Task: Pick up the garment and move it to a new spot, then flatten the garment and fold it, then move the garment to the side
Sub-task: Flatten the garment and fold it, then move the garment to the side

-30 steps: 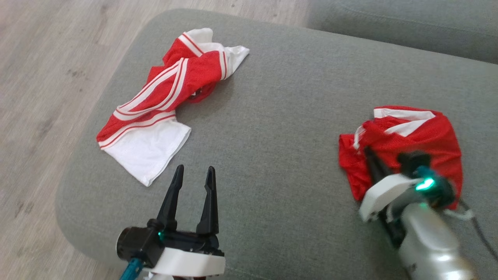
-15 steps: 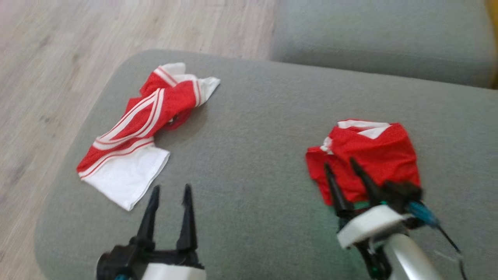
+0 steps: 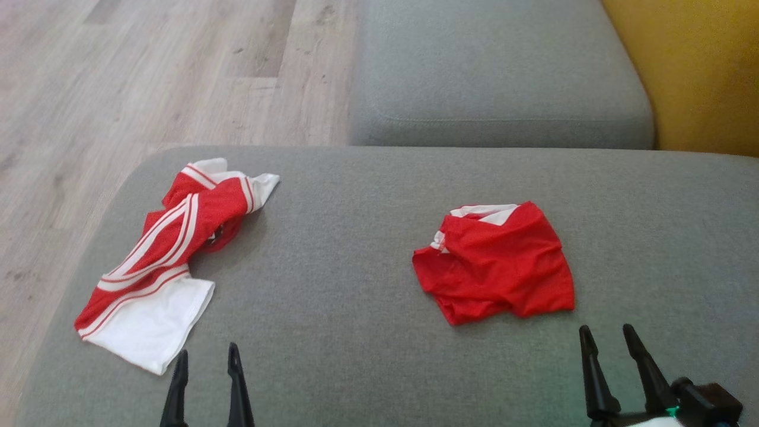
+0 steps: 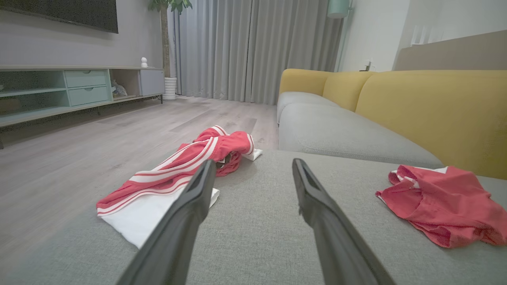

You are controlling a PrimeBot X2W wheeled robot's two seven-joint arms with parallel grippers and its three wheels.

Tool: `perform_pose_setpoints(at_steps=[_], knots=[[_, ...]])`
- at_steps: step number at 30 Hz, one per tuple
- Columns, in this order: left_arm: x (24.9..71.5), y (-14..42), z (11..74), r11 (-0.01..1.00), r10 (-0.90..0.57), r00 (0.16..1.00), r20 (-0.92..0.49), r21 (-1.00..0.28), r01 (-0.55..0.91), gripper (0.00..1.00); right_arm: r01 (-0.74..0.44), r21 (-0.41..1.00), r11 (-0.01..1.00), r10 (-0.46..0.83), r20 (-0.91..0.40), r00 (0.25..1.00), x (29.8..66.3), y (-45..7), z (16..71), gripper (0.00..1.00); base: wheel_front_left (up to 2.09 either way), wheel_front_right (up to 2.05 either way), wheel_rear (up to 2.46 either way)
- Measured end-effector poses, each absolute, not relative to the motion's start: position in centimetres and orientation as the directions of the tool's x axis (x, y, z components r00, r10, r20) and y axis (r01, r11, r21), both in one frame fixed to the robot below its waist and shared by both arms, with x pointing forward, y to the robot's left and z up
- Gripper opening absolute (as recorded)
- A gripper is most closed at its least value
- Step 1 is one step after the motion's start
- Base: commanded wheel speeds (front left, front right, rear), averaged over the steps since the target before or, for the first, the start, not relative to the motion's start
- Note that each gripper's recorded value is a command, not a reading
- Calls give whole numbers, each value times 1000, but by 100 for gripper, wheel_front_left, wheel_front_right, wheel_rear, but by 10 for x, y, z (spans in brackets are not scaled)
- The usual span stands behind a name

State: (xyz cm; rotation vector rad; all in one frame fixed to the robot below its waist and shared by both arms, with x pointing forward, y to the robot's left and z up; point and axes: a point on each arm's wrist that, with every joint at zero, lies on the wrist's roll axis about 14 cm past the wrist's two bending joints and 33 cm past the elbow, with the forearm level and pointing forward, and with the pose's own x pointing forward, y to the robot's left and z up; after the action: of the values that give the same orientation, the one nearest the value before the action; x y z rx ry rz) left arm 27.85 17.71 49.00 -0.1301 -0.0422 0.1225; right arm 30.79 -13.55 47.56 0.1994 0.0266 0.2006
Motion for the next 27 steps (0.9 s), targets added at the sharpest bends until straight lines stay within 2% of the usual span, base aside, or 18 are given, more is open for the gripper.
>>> perform_pose_setpoints(at_steps=[20,27], knots=[[280,164,486,994,43,999,30,-99,-40,100,-170,216,962,174,-4,985,299,-141,475,100,0,0,0],[281,161,477,994,27,1000,-4,-103,-27,100,-144,235,961,163,-63,985,301,-144,457,100,0,0,0]])
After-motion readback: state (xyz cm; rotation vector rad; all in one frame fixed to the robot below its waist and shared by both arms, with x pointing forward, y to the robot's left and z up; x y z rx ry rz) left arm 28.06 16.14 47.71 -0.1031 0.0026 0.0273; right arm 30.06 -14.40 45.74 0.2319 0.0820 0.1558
